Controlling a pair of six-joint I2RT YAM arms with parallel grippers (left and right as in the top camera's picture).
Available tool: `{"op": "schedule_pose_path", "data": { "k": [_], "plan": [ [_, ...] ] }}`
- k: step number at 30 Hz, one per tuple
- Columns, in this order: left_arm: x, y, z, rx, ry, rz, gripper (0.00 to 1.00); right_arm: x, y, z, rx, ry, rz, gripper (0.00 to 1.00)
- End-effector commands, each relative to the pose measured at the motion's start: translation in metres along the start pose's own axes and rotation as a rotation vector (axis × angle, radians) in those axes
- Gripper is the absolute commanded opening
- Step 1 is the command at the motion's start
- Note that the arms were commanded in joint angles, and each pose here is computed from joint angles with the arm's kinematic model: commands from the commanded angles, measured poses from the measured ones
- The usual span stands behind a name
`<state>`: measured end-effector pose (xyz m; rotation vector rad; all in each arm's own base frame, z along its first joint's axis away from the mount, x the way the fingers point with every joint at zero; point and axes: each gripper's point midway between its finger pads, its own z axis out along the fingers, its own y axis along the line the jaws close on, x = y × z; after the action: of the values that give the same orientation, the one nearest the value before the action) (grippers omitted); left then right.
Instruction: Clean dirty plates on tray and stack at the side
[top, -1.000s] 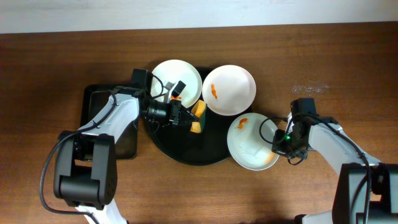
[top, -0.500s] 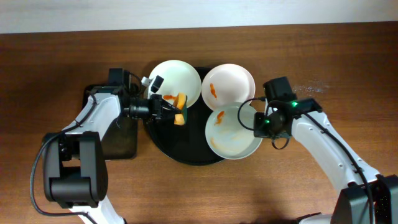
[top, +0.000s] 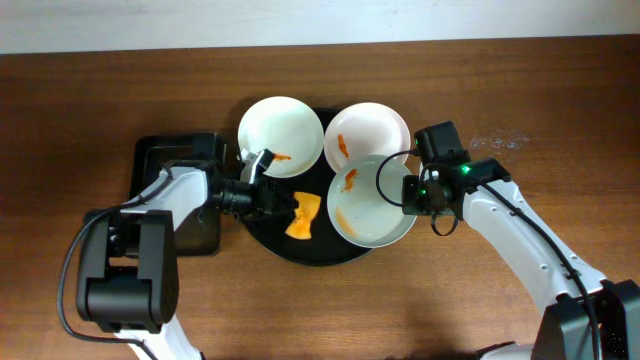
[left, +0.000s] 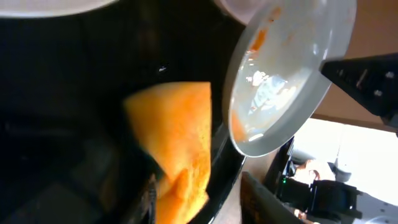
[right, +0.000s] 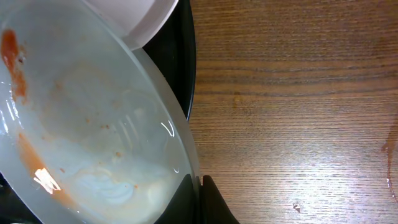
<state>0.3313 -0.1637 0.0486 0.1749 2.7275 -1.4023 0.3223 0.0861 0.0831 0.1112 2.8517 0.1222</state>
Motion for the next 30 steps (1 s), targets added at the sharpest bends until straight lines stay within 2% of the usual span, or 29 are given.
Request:
{"op": "schedule_pose_path", "data": {
  "k": [1, 4, 5, 7, 10, 12, 13, 16, 19, 26, 27, 30],
  "plan": [
    [-0.025, 0.013, -0.023, -0.121, -0.043, -0.012, 0.45, -0.005, 0.000, -0.002, 0.018, -0.018, -0.002, 0.04],
    [-0.033, 0.010, -0.039, -0.232, -0.041, -0.005, 0.46, -0.005, -0.003, -0.002, 0.032, -0.020, -0.001, 0.04],
    [-0.031, 0.016, -0.045, -0.382, -0.036, -0.013, 0.52, -0.005, -0.003, -0.002, 0.032, -0.020, -0.002, 0.04],
    [-0.017, 0.025, -0.042, -0.544, 0.017, -0.013, 0.59, -0.005, -0.003, -0.002, 0.032, -0.020, -0.001, 0.04],
    [0.017, 0.003, -0.007, -0.596, 0.166, 0.074, 0.73, -0.005, -0.003, -0.002, 0.031, -0.019, -0.001, 0.04],
    [0.020, 0.005, -0.001, -0.780, 0.164, 0.132, 0.80, -0.005, -0.003, -0.002, 0.032, -0.019, -0.002, 0.04],
    [0.019, 0.006, -0.004, -0.868, 0.141, 0.143, 0.80, -0.005, -0.002, -0.002, 0.029, -0.018, -0.002, 0.04],
    [0.029, -0.012, 0.012, -0.891, 0.150, 0.203, 0.75, -0.005, -0.002, -0.002, 0.028, -0.018, -0.001, 0.04],
    [0.030, -0.006, 0.010, -1.064, 0.067, 0.201, 0.73, -0.005, -0.002, -0.002, 0.025, -0.017, -0.001, 0.04],
    [0.038, 0.013, 0.026, -1.070, 0.033, 0.230, 0.71, -0.005, -0.002, -0.002, 0.025, -0.017, -0.001, 0.04],
    [0.037, 0.013, 0.026, -1.072, 0.030, 0.231, 0.68, -0.005, -0.002, -0.002, 0.025, -0.017, -0.001, 0.04],
    [0.034, 0.015, 0.024, -1.090, 0.015, 0.237, 0.48, -0.003, -0.002, -0.002, 0.027, -0.011, -0.002, 0.04]
  ]
}}
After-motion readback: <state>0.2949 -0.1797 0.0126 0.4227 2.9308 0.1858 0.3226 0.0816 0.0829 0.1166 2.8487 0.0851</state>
